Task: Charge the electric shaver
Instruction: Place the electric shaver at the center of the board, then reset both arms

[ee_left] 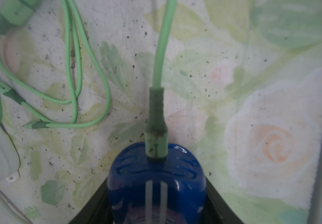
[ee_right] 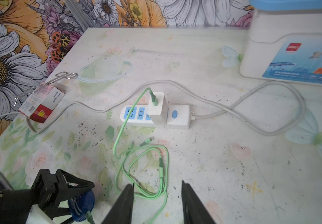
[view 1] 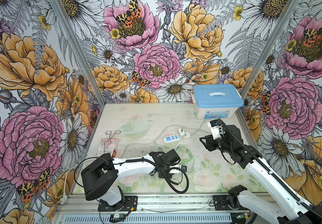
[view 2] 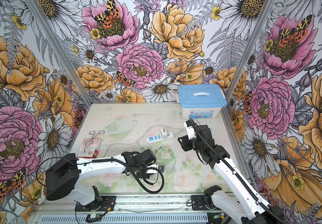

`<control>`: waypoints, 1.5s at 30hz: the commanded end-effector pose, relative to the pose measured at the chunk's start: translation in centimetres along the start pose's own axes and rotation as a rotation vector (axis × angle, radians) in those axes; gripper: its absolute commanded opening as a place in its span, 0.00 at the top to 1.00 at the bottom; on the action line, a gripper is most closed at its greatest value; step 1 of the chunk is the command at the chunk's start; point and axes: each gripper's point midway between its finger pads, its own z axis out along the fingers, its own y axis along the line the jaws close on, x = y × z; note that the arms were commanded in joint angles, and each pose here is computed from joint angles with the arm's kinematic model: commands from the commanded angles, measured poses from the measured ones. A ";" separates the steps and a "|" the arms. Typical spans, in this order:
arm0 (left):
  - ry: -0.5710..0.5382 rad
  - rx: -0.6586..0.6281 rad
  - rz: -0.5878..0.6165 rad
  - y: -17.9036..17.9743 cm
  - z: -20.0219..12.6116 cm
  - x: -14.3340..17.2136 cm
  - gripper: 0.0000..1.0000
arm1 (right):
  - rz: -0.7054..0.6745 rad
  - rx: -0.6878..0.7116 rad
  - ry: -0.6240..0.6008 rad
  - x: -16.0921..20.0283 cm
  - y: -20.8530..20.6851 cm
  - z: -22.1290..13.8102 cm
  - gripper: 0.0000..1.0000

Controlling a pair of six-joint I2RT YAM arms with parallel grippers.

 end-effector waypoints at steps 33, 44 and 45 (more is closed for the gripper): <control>0.099 0.022 -0.113 2.5 -0.6 0.4 0.01 | 0.149 0.187 -0.160 -1.6 -5.5 -0.6 0.57; -0.556 -0.522 -0.692 14.2 -16.3 3.6 0.01 | 0.130 0.534 -0.175 -0.4 -11.8 -0.4 0.01; -0.610 -0.609 -0.789 15.5 -17.5 5.2 0.01 | 0.121 0.583 -0.179 -0.4 -12.7 -0.5 0.00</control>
